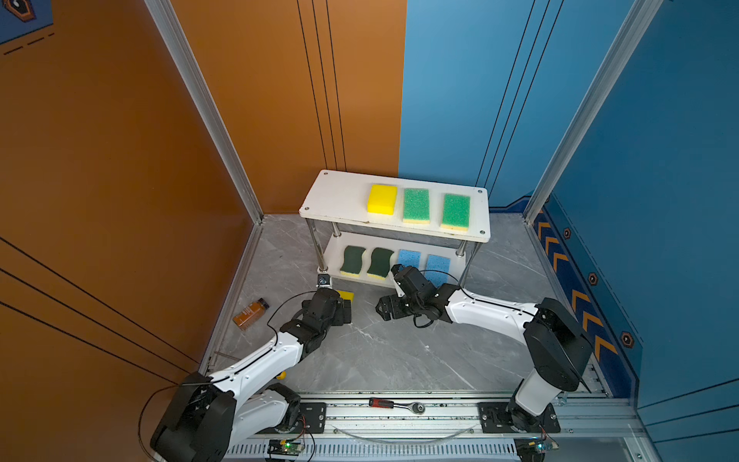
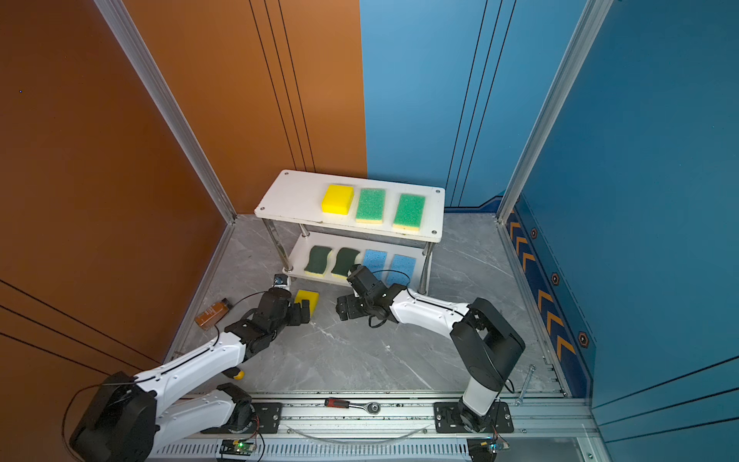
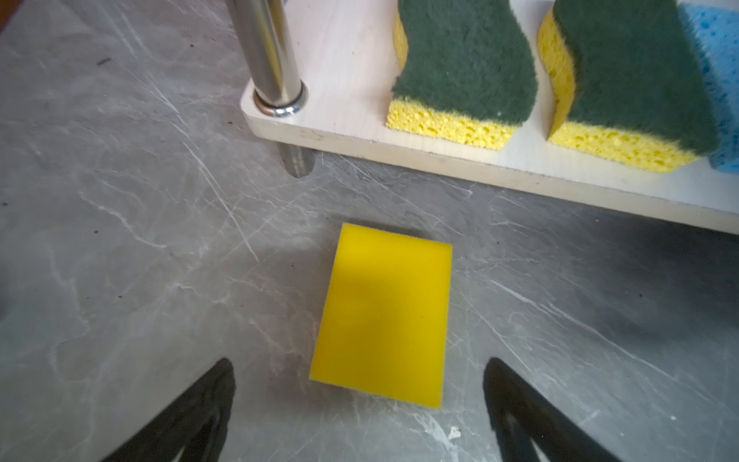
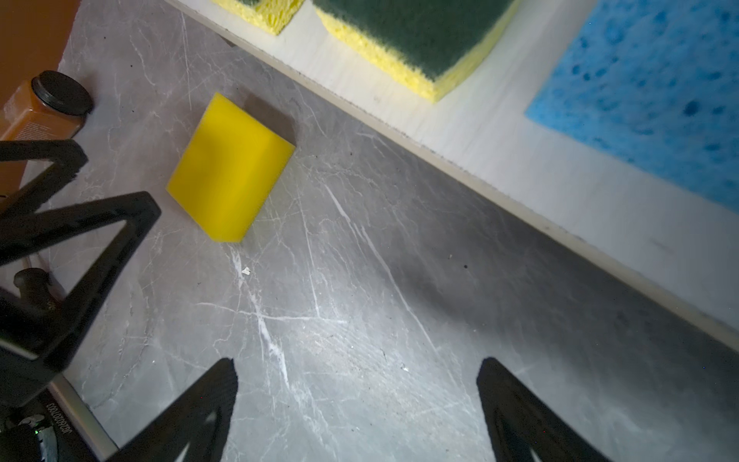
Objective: Place and organize the cleaning sponges onto the shelf
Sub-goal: 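Close the left gripper on the remaining yellow sponge, then lift the yellow sponge with the left gripper up over the shelf top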
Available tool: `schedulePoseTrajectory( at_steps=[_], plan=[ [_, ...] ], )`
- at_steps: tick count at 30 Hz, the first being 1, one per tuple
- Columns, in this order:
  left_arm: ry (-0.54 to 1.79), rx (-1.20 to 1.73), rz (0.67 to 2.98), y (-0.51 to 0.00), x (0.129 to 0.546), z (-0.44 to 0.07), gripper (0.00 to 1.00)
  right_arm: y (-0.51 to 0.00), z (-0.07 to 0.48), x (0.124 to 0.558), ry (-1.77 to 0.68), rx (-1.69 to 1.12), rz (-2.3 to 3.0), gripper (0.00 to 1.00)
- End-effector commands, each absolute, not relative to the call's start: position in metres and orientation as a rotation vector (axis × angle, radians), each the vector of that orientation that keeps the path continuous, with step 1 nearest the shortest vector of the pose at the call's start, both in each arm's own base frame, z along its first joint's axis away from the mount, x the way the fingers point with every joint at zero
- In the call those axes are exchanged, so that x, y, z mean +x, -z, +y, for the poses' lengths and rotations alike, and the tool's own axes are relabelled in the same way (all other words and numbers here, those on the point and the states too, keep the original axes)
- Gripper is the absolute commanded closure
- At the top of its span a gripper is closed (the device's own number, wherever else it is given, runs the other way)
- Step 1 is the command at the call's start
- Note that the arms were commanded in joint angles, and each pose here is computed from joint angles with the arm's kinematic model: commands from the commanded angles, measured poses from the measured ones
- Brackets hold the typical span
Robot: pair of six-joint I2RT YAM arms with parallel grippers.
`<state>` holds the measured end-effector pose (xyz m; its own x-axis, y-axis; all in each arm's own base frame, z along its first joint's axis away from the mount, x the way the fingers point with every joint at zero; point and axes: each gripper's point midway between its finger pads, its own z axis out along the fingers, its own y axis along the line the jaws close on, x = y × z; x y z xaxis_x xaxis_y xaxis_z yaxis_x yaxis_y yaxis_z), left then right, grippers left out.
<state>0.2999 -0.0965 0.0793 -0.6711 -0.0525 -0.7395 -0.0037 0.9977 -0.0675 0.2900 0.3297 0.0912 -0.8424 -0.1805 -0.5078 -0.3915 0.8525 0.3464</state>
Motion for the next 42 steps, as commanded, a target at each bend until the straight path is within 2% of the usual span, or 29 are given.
schedulePoseTrajectory(
  at_steps=[1,9,30,33,34,36,42],
  plan=[
    [0.125,-0.026,2.337,-0.071,0.306,-0.106,0.02,-0.104,0.324,0.294,-0.592,-0.421,2.532,0.07],
    [0.148,-0.014,2.398,-0.044,0.313,-0.116,0.02,-0.100,0.314,0.295,-0.588,-0.401,2.538,0.06],
    [0.115,0.029,2.463,-0.021,0.326,-0.123,0.01,-0.094,0.303,0.295,-0.605,-0.359,2.545,0.06],
    [0.135,0.036,2.475,-0.019,0.328,-0.128,0.12,-0.095,0.304,0.295,-0.609,-0.359,2.544,0.06],
    [0.139,0.038,2.478,-0.019,0.329,-0.129,0.21,-0.096,0.304,0.295,-0.611,-0.359,2.543,0.06],
    [0.137,0.038,2.486,-0.018,0.330,-0.130,0.29,-0.097,0.303,0.296,-0.614,-0.359,2.542,0.06],
    [0.140,0.022,2.499,-0.019,0.328,-0.129,0.47,-0.097,0.301,0.296,-0.615,-0.351,2.542,0.06]
  ],
)
